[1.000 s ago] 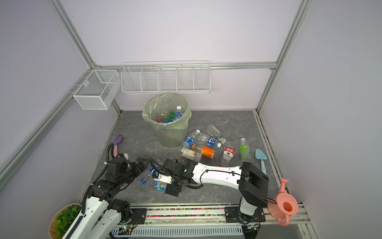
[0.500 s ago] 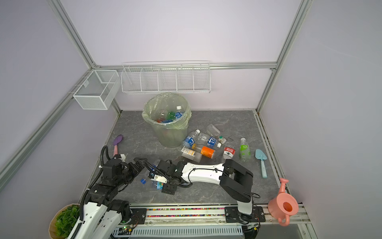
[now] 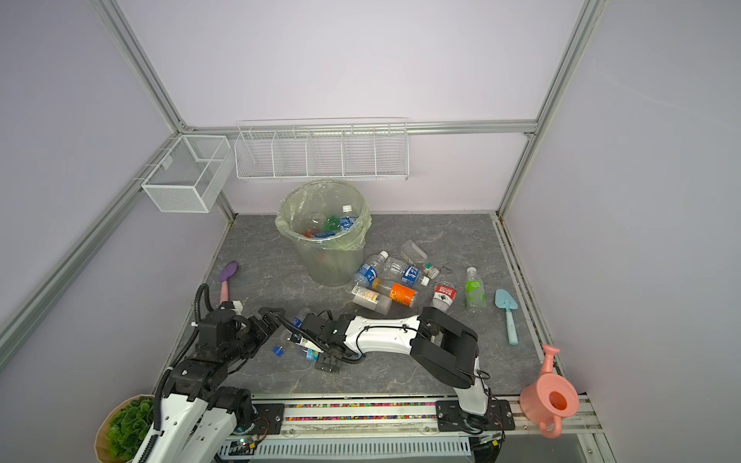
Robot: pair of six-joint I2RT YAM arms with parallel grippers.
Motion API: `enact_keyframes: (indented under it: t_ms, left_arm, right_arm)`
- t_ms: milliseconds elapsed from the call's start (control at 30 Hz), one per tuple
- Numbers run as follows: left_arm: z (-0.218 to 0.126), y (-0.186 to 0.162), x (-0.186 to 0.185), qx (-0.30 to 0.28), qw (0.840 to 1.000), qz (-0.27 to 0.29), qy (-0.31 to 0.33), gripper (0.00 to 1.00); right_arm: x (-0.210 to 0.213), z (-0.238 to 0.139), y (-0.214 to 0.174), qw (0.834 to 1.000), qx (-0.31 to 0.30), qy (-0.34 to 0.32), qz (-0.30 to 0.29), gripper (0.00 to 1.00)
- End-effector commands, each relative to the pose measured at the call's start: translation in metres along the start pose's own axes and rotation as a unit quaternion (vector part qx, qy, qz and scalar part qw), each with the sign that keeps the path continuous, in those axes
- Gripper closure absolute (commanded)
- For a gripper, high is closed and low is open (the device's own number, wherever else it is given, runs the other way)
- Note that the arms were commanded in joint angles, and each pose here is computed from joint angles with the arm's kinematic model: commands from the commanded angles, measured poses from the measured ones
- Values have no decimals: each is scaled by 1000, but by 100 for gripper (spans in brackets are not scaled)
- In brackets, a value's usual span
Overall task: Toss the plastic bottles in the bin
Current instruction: 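Lower the right gripper over the colourful-label bottle near the robot and close on it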
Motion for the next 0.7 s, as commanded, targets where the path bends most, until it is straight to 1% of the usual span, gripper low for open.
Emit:
enact_keyframes:
  t_ms: [0, 100, 300, 367, 467, 667]
  left_arm:
    - [-8, 8, -5, -16, 1000, -3, -3, 1]
    - [-10, 10, -6, -18, 1000, -2, -3, 1]
    - [-12, 11, -7, -21, 1000, 0, -3, 1]
    - [-13, 12, -8, -22, 1000, 0, -4, 1]
    - [-13, 12, -9, -23, 1000, 1, -6, 1]
    - [-15, 13, -10, -24, 1000, 2, -6, 1]
  right_arm:
    - [-2, 1, -1, 1000, 8, -10, 1, 5]
    - [-1, 0, -4, 1000, 12, -9, 3, 13]
    - [-3, -4, -9, 1000, 16, -9, 10, 40]
    - [-2, -7, -10, 1000, 17, -8, 11, 46]
    - [-3, -12, -11, 1000, 15, -7, 13, 51]
    - [-5, -24, -7, 1000, 9, -6, 19, 65]
Point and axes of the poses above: each gripper's point midway between its finger pads, its own z axis out along the fingers, its own x axis along the line the jaws close on, y = z × x, the point moved 2 cm from there along -z, back along the fingers, and after that the axes turned 14 degrees about z, right-handed, at the moved point
